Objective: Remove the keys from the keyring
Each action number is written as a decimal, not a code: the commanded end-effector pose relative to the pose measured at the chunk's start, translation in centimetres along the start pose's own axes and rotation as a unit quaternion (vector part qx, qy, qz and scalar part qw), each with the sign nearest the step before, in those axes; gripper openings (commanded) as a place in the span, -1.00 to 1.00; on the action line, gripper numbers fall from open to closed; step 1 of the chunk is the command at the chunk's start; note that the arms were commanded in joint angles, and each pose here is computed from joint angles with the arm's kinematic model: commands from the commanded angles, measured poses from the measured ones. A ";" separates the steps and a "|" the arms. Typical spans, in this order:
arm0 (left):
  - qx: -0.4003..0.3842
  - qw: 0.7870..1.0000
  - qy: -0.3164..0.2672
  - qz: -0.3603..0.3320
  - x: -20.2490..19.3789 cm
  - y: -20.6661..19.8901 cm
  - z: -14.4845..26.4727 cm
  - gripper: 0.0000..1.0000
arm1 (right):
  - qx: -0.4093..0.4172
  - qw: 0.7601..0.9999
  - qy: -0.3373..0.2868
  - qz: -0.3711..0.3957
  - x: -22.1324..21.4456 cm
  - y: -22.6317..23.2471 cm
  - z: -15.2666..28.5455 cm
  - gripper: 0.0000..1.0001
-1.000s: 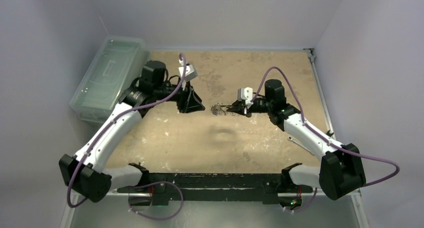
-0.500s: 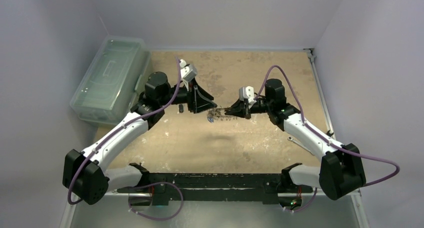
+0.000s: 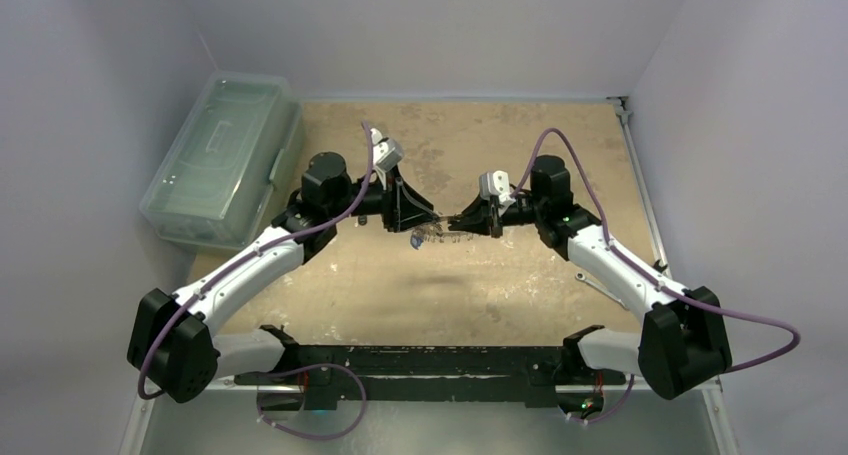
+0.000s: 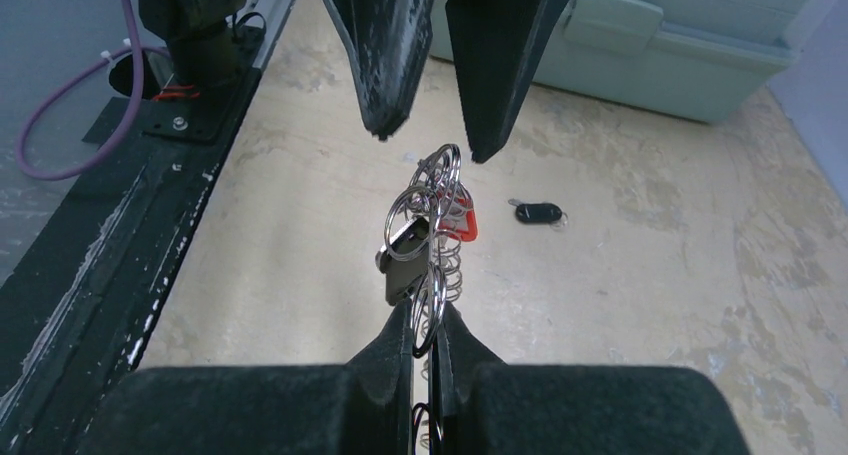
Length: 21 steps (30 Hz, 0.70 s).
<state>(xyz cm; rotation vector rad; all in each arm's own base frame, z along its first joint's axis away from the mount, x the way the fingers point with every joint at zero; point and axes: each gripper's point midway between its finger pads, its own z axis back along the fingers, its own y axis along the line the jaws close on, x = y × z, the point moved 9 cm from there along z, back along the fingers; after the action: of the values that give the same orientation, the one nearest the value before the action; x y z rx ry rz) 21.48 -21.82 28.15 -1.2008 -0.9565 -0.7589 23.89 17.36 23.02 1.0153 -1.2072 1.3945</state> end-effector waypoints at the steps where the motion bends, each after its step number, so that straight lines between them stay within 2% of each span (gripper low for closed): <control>1: -0.006 1.000 -0.009 -0.012 0.0 -0.1 -0.3 -0.37 | 0.004 0.998 -0.029 0.046 2.9 -0.9 0.2 -1.00; 11: -0.020 1.000 -0.006 -0.010 0.2 -0.5 -0.6 -1.00 | 0.005 0.999 -0.030 0.045 2.9 -0.9 0.1 -1.00; 17: -0.009 0.999 0.024 -0.019 0.9 -0.7 -0.7 -1.00 | -0.014 0.998 -0.022 0.051 3.0 -1.4 0.2 -1.00; 21: 0.030 0.993 0.112 0.019 0.1 -0.4 -0.9 -1.00 | -0.035 0.996 0.003 0.077 3.1 -2.1 0.5 -1.00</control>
<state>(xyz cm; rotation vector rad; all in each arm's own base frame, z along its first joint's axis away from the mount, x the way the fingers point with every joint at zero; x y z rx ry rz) 21.55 -22.55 28.39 -1.1533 -0.8923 -0.7832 24.07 17.36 23.36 1.0029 -1.2112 1.3940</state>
